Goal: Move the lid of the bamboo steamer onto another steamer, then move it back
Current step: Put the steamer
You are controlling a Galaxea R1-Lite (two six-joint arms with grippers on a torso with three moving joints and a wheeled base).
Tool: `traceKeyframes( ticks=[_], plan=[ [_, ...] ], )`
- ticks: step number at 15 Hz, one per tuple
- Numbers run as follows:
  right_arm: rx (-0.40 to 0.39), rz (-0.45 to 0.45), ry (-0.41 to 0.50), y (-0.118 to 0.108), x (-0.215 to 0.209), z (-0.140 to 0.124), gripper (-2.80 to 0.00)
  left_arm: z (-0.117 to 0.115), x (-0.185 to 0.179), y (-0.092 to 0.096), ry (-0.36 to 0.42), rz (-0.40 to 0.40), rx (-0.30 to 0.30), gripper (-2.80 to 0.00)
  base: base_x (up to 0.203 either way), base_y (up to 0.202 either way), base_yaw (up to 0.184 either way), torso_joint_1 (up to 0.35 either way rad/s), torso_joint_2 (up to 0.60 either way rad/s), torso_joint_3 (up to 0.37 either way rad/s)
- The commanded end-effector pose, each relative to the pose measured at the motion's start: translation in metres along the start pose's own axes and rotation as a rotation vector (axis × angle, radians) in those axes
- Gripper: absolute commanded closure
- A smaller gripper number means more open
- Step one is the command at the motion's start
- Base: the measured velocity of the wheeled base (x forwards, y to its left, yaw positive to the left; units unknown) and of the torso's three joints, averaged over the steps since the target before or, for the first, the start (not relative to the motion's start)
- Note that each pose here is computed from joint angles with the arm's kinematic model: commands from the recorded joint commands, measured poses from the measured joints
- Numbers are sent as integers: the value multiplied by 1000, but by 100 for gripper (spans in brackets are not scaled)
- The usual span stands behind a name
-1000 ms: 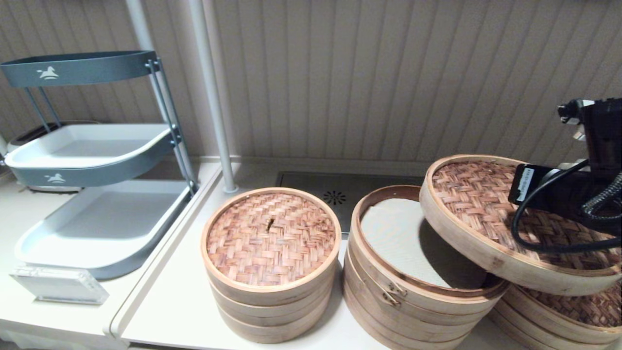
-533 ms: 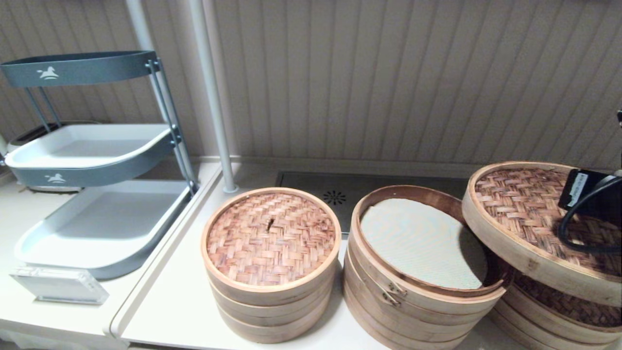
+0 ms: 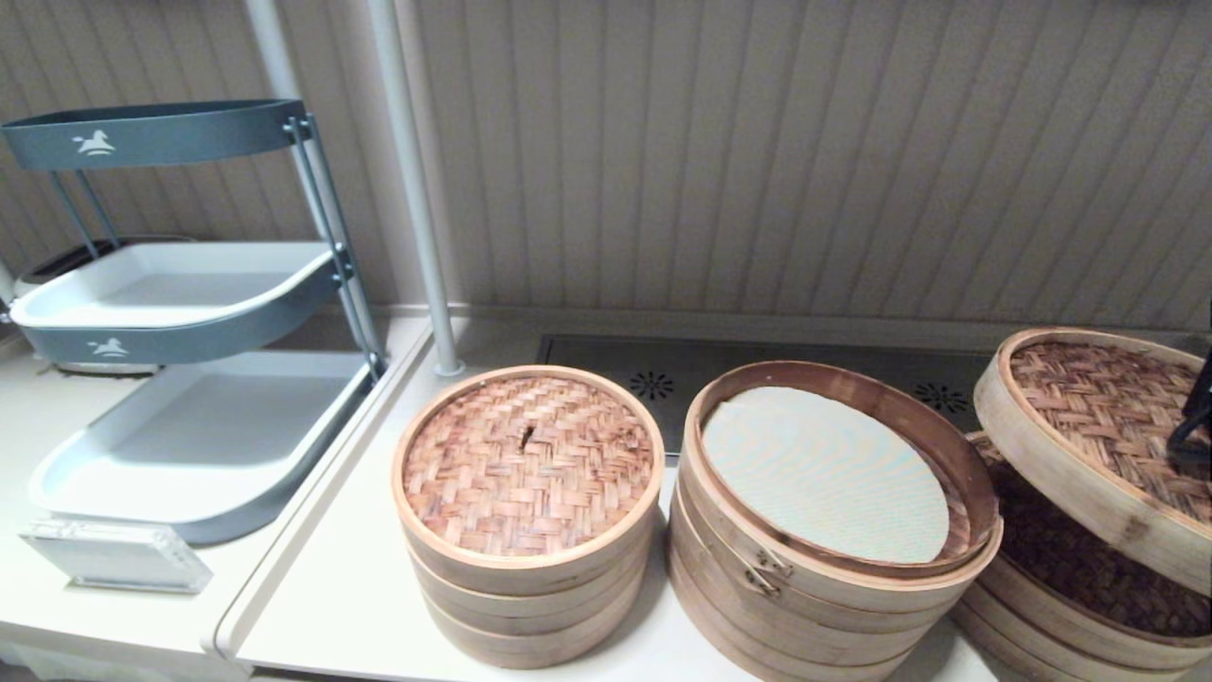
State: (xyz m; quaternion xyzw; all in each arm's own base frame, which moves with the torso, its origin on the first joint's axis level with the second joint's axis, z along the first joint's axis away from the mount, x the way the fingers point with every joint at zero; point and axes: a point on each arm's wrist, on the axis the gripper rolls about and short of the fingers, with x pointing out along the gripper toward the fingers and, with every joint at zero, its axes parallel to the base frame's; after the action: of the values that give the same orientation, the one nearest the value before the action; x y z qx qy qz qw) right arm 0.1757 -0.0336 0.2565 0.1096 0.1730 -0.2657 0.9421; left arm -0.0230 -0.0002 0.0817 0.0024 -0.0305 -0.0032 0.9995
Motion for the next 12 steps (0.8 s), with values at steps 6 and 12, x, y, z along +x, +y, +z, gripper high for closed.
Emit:
traceKeyframes(
  ticks=[6, 12],
  plan=[
    [10, -98, 64, -25, 24, -6, 0, -7, 1, 0, 23, -1, 0, 0, 0, 0, 0, 0, 0, 0],
    [22, -127, 64, -29, 49, -14, 0, -7, 1, 0, 23, 0, 0, 0, 0, 0, 0, 0, 0, 0]
  ],
)
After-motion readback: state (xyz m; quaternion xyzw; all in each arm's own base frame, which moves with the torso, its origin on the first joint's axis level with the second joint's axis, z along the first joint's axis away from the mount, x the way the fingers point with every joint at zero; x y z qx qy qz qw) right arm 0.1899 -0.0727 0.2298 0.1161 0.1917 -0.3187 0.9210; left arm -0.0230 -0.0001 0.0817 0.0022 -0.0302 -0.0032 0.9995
